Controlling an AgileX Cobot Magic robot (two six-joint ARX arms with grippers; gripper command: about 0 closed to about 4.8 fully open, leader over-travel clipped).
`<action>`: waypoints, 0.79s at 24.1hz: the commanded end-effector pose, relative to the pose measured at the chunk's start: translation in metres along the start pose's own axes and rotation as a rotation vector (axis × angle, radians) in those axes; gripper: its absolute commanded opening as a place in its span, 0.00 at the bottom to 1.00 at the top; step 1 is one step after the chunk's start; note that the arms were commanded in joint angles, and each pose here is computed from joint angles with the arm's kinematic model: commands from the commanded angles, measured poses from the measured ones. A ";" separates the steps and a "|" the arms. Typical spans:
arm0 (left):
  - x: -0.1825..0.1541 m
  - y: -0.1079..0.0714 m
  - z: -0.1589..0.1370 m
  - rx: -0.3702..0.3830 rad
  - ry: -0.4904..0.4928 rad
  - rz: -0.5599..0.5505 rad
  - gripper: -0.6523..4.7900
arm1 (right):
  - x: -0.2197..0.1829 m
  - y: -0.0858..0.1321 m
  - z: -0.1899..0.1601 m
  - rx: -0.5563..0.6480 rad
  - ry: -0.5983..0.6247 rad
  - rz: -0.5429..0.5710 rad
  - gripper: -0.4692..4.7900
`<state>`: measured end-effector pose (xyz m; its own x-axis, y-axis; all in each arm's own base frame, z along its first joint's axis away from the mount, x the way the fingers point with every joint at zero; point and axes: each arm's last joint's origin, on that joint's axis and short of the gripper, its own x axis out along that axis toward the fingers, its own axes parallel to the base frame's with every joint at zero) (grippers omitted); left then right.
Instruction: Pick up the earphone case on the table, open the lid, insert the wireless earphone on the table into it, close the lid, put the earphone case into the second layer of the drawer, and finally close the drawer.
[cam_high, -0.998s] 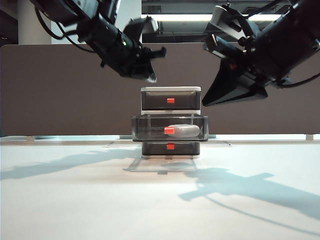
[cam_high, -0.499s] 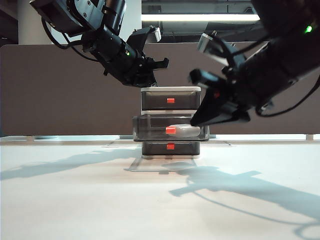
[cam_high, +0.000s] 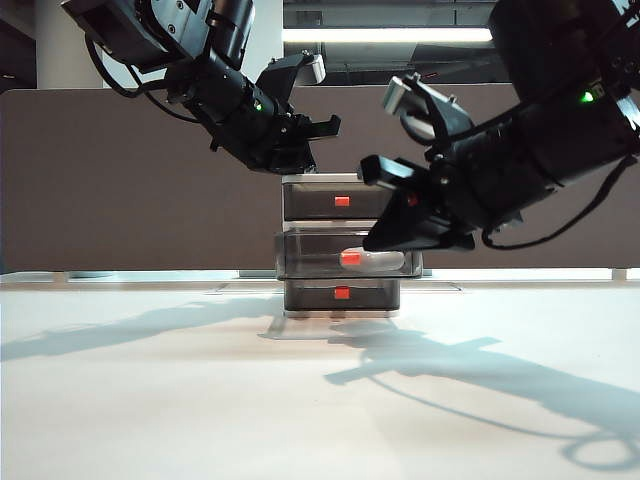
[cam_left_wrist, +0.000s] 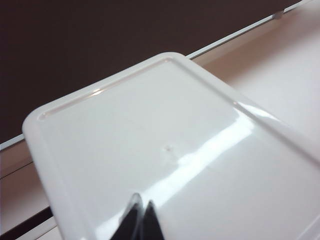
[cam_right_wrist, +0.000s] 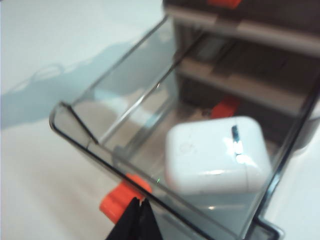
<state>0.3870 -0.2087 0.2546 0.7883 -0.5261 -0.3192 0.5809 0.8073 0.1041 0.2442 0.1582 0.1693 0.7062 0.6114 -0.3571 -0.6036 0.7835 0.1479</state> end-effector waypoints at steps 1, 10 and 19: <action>0.000 -0.001 -0.001 0.002 0.018 -0.006 0.11 | 0.002 -0.001 0.006 -0.005 -0.057 -0.010 0.09; 0.000 -0.001 -0.002 0.002 0.022 -0.007 0.11 | 0.018 -0.003 0.009 -0.007 -0.065 -0.007 0.09; 0.000 -0.001 -0.003 0.001 0.030 -0.008 0.11 | 0.039 -0.006 0.015 -0.007 -0.066 -0.011 0.09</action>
<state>0.3868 -0.2089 0.2543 0.7870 -0.5258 -0.3227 0.5816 0.8069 0.1036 0.2770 0.1770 0.1636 0.7220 0.6078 -0.3305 -0.5985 0.7884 0.1424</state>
